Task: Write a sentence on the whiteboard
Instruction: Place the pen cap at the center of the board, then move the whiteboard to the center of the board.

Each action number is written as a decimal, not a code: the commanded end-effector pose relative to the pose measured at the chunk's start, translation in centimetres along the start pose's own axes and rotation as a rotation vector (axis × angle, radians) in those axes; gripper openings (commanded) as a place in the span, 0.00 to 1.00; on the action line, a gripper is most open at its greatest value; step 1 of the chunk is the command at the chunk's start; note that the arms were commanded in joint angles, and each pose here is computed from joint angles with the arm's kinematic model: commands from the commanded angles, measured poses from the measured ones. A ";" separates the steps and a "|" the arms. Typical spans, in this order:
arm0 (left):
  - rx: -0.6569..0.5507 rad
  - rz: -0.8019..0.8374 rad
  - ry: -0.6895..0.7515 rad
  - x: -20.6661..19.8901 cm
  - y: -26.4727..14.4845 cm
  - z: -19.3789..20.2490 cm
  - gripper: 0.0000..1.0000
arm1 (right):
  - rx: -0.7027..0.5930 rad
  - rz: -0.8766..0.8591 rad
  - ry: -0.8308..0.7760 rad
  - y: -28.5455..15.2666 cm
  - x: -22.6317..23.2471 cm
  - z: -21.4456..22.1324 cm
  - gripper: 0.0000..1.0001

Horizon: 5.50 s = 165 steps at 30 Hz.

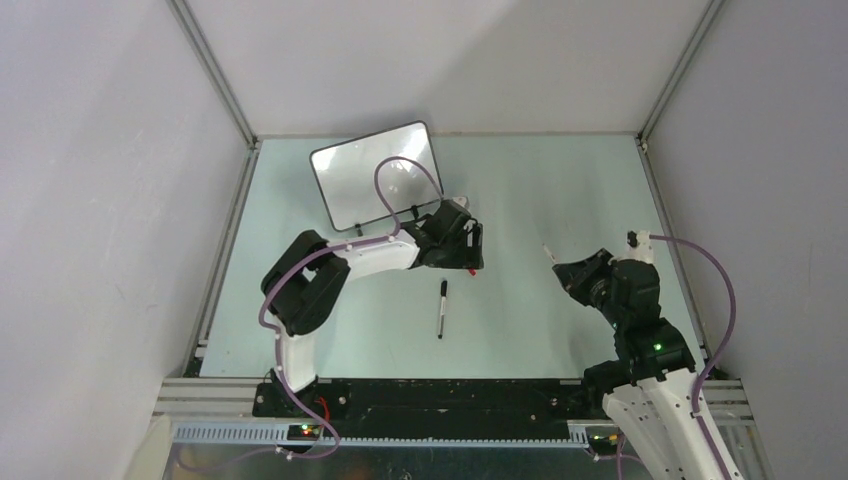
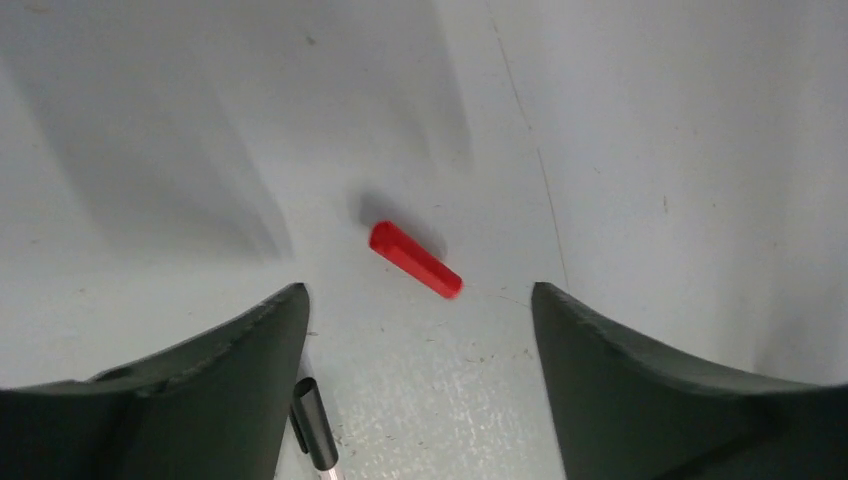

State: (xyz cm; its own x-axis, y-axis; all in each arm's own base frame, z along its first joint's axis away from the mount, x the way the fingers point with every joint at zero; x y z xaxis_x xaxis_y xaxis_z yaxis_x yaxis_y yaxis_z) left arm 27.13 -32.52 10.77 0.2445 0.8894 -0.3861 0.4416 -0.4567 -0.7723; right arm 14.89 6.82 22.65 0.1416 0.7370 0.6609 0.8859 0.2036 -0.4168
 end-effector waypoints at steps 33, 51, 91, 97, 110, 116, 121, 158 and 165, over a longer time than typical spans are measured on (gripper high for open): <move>-0.979 -0.071 -0.162 24.6 -21.6 -9.8 0.98 | 0.049 -0.462 -0.274 -0.3 5.3 -1.3 0.00; -0.887 0.227 -0.115 30.3 -17.3 -13.9 0.89 | 0.099 -0.562 -0.323 -1.4 5.7 -0.6 0.00; -0.797 0.653 -0.294 34.6 -13.3 -17.6 0.63 | 0.112 -0.564 -0.327 -1.3 5.6 -0.4 0.00; -0.752 0.632 -0.295 34.5 -12.7 -17.7 0.58 | 0.114 -0.558 -0.325 -1.3 5.5 -0.4 0.00; -0.614 0.719 -0.307 33.5 -10.8 -18.2 0.50 | 0.119 -0.555 -0.323 -1.1 5.5 -0.4 0.00; -0.583 0.764 -0.287 33.1 -10.4 -18.4 0.29 | 0.120 -0.557 -0.322 -1.1 5.5 -0.4 0.00; -0.576 0.832 -0.306 32.8 -10.5 -18.3 0.27 | 0.119 -0.561 -0.323 -1.2 5.6 -0.4 0.00; -0.449 0.929 -0.104 24.3 -12.6 -9.8 0.22 | 0.110 -0.610 -0.312 -2.3 6.0 -0.4 0.00; -0.479 0.912 -0.083 22.4 -13.0 -7.7 0.22 | 0.110 -0.613 -0.309 -2.5 6.0 -0.4 0.00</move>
State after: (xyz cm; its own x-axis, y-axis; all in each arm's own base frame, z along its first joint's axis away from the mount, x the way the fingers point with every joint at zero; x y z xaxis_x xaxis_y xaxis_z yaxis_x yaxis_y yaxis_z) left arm 35.20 -5.47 14.68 0.5265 0.1959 -0.8273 0.4725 -0.8764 0.0933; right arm 13.96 10.39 26.27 -0.4707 0.6379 0.6095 0.7169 0.6792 -0.1571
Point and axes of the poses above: each gripper's point midway between its finger pads, its own y axis out along the fingers, its own x axis along the line the jaws close on, z = x × y, the point moved 8 cm from there along -y, back along the fingers
